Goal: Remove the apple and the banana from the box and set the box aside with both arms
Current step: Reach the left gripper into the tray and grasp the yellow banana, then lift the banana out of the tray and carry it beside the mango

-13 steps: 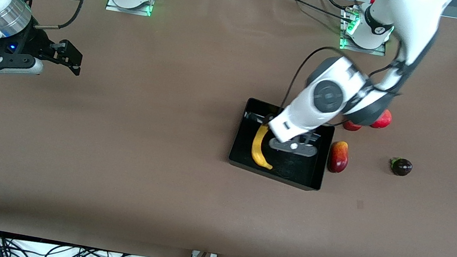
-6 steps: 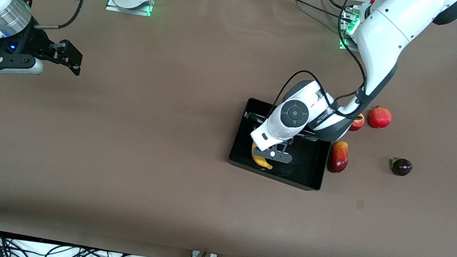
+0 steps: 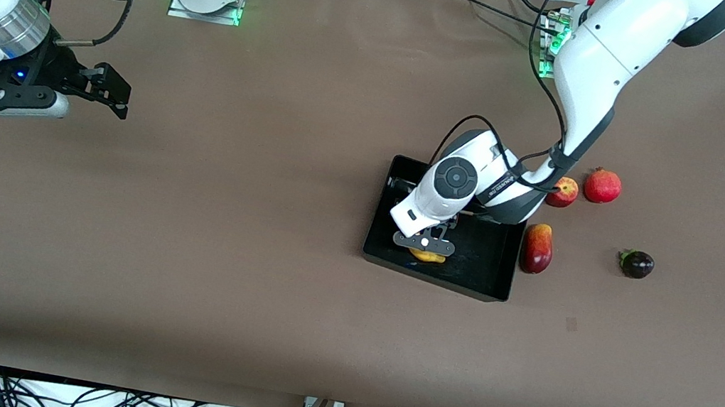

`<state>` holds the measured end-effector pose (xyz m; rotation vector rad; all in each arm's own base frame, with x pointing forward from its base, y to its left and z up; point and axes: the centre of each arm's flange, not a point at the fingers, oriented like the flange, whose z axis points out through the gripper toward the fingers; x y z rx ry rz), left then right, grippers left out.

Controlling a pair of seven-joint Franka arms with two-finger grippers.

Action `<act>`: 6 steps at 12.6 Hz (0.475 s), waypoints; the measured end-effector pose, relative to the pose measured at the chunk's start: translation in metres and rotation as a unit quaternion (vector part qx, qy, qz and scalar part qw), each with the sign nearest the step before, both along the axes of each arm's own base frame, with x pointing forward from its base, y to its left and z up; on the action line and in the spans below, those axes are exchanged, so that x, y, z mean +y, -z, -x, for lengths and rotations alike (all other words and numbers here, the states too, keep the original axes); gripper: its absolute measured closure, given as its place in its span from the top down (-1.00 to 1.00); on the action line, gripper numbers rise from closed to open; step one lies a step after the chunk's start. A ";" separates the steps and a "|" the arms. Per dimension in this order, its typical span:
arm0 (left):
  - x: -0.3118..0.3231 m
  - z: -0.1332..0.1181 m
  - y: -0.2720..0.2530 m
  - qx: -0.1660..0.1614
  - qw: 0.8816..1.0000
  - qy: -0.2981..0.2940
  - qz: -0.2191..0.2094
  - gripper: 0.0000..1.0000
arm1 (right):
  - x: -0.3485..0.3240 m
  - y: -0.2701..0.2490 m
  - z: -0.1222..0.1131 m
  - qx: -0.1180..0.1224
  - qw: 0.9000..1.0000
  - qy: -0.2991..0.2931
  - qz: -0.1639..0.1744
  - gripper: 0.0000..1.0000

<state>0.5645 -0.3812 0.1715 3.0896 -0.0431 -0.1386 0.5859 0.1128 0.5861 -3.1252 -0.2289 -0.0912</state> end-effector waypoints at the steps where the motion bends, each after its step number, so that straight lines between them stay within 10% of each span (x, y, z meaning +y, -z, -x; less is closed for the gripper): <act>1: -0.001 0.002 0.005 0.000 1.000 -0.001 -0.005 1.00 | 0.000 0.000 0.000 0.000 1.000 0.000 0.000 1.00; 6: 0.001 -0.003 0.004 -0.007 1.000 -0.010 -0.009 0.84 | 0.003 0.000 0.001 0.001 1.000 -0.002 0.000 1.00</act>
